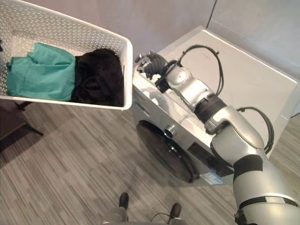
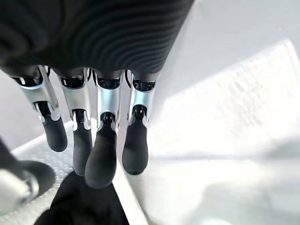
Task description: Grab the laundry basket,head to the washer,open it,put in the laundry and shut it.
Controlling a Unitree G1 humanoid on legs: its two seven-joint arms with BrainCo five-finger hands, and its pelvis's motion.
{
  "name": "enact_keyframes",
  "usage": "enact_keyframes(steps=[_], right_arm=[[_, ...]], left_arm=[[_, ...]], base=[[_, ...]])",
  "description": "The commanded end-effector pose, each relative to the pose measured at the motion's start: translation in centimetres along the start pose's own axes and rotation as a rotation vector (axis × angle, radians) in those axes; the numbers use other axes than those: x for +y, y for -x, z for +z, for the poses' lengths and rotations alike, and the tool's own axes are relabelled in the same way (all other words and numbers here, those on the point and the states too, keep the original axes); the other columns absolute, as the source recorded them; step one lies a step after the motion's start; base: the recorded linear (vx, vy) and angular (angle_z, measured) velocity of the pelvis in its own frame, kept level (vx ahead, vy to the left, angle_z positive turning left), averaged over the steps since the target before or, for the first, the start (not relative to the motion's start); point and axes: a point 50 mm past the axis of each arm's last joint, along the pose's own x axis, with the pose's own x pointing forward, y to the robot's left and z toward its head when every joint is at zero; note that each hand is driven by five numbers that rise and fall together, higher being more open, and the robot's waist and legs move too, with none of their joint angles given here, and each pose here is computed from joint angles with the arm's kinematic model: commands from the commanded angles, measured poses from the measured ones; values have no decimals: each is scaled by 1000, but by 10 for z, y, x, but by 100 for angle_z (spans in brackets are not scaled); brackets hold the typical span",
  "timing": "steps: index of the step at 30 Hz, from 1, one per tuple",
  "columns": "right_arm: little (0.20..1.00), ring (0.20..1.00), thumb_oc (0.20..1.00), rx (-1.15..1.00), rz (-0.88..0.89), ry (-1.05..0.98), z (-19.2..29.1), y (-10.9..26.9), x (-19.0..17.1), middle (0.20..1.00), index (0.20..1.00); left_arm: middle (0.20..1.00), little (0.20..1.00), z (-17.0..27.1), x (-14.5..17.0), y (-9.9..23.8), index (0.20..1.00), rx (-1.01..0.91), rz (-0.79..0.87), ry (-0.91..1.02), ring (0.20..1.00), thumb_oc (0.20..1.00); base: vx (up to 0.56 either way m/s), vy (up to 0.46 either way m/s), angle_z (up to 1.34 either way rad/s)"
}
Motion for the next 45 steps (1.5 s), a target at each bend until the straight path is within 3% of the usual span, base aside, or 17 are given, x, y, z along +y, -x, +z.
enact_keyframes(steps=[1,5,13,17,28,29,30,31,45], right_arm=[[200,200,200,-87,-62,84,46,-4,-24,200,200],[200,200,200,-90,-78,94,46,-1,-32,200,200],[200,200,200,-120,-72,143,57,0,-33,200,200],[200,200,200,-151,-29,132,61,-3,-17,200,200],[200,200,200,-112,25,129,39,-3,1,200,200],[322,322,322,-80,23,144,31,-3,0,322,322],[799,799,799,-64,18,145,27,-2,-1,799,799],[1000,1000,1000,-62,12,146,27,-2,-3,1000,1000],[1000,1000,1000,1,-42,165,2,6,-19,1000,1000]], left_arm=[[200,200,64,-15,-3,200,-205,-66,56,200,200],[200,200,71,-23,-4,200,-191,-82,39,200,200],[200,200,72,-2,-5,200,-154,-19,-14,200,200],[200,200,60,29,-3,200,-92,61,6,200,200],[200,200,45,64,3,200,-31,132,104,200,200],[200,200,43,71,4,200,-25,149,127,200,200],[200,200,45,72,5,200,-27,149,135,200,200],[200,200,47,74,5,200,-36,151,143,200,200],[200,200,71,103,14,200,-116,227,243,200,200]], base=[[0,0,0],[4,4,-3],[23,-1,-14],[27,1,-2],[0,2,2],[0,0,0],[-17,9,4],[-18,6,4],[0,0,0]])
